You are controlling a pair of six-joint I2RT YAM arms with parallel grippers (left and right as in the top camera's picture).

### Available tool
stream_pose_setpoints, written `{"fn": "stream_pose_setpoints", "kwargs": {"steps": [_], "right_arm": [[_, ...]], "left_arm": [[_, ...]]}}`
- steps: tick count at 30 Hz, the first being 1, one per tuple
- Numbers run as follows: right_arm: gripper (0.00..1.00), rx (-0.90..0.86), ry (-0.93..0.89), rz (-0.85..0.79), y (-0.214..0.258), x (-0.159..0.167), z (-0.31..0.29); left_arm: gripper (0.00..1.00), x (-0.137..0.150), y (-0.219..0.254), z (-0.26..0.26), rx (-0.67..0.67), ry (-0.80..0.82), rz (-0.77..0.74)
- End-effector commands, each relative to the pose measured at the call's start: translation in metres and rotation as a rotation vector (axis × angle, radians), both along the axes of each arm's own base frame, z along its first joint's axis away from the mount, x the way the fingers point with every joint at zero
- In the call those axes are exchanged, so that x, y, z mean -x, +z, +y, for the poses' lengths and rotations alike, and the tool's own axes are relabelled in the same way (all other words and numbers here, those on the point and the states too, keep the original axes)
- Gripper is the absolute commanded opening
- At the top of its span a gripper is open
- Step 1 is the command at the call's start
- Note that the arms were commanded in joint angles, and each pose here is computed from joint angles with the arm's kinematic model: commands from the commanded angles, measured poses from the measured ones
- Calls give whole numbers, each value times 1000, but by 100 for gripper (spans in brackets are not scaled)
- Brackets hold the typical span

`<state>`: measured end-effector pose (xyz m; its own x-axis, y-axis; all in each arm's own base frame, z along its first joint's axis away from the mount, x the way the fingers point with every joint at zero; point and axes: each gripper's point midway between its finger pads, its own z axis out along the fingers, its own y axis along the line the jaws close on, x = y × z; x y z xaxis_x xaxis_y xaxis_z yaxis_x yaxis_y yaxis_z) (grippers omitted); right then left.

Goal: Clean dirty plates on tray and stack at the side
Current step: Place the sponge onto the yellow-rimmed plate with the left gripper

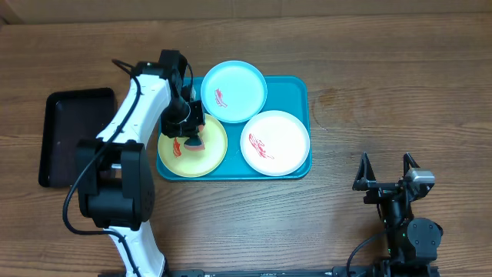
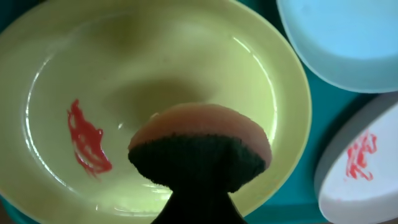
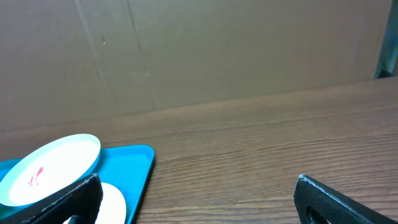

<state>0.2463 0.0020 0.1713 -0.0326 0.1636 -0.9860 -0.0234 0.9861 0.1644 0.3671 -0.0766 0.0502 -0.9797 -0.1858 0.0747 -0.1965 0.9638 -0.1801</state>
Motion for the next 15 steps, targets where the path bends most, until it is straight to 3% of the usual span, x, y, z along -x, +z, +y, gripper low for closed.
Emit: {"fn": "stream_pose_setpoints", "kwargs": {"steps": [1,2,3,4,6,7,9,15], "right_arm": [[100,5,-7,-7,-1,0,-1],[100,5,-7,-7,-1,0,-1],[100,5,-7,-7,-1,0,-1],[100,5,-6,-7,-1,0,-1],[100,5,-7,-7,-1,0,-1],[100,5,-7,-7,-1,0,-1],[100,5,-7,-7,-1,0,-1],[100,5,-6,-7,-1,0,-1]], "left_arm": [[4,2,-12,3,-16,58,12],[5,1,-13,3,-15,59,8],[12,1,-14,3,-15,59,6],[24,2,-15,3,-15,59,7],[64,3,-16,3,-16,59,11],[73,3,-16,4,-17,58,12],[76,4,-16,4,-18,59,16],[69,-2,22,22,-30,104,34]]}}
